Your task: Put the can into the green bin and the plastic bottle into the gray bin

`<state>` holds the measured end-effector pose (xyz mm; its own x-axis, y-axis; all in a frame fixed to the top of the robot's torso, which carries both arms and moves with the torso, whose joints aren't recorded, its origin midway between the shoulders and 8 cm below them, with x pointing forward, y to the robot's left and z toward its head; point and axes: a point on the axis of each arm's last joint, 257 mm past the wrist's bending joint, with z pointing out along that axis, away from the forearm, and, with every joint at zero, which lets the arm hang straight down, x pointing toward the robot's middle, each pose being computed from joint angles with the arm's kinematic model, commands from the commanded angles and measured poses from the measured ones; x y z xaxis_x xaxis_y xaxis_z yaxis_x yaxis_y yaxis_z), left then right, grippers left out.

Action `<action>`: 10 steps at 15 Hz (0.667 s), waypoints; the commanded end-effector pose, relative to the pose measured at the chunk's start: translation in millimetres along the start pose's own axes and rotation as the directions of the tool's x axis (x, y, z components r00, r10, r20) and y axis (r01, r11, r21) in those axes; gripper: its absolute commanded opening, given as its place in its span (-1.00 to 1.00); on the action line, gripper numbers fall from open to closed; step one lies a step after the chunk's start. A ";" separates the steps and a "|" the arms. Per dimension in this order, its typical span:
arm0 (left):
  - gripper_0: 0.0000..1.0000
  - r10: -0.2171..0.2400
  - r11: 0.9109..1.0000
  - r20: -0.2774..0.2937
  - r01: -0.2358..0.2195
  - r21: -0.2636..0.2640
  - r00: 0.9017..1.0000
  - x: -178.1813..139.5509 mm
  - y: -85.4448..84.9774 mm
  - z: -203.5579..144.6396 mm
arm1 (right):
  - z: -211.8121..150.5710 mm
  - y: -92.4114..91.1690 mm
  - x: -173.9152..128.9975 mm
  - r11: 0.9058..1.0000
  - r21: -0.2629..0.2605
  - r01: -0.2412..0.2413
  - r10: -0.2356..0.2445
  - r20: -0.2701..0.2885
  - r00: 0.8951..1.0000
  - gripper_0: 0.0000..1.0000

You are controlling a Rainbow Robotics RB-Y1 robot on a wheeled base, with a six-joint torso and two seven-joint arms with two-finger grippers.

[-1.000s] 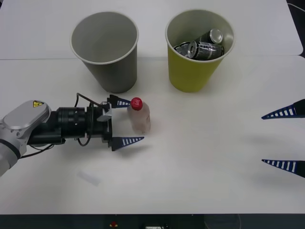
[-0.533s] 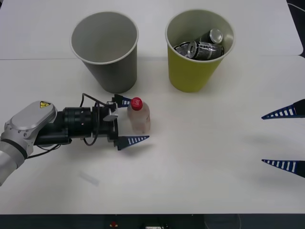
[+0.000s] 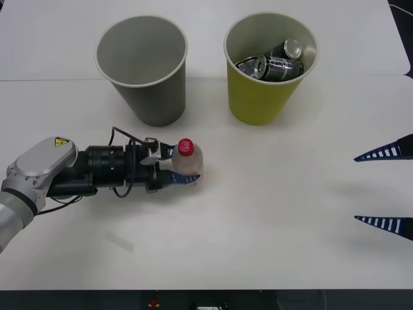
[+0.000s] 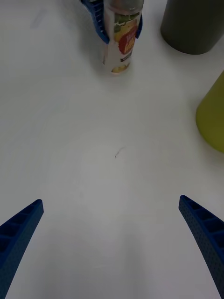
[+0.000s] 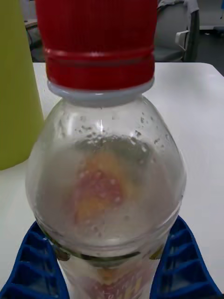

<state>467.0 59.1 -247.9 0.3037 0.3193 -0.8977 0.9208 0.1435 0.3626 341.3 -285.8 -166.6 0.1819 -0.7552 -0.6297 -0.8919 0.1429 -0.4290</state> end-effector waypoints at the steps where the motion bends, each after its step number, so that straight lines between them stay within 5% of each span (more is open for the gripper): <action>1: -1.00 -0.005 1.000 -0.005 0.005 0.000 1.000 1.2 0.5 -2.1 | 0.0 0.0 0.0 1.000 0.000 0.000 0.000 0.000 1.000 1.00; 10: -1.00 -0.091 0.994 -0.097 0.096 0.049 0.991 -24.1 -10.6 -40.1 | 0.0 0.0 0.0 1.000 0.000 0.000 0.000 0.000 1.000 1.00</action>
<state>442.9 85.8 -222.6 0.2035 0.3887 -0.8986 0.9547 0.1247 0.2701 341.3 -285.8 -166.6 0.1819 -0.7552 -0.6297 -0.8919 0.1429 -0.4290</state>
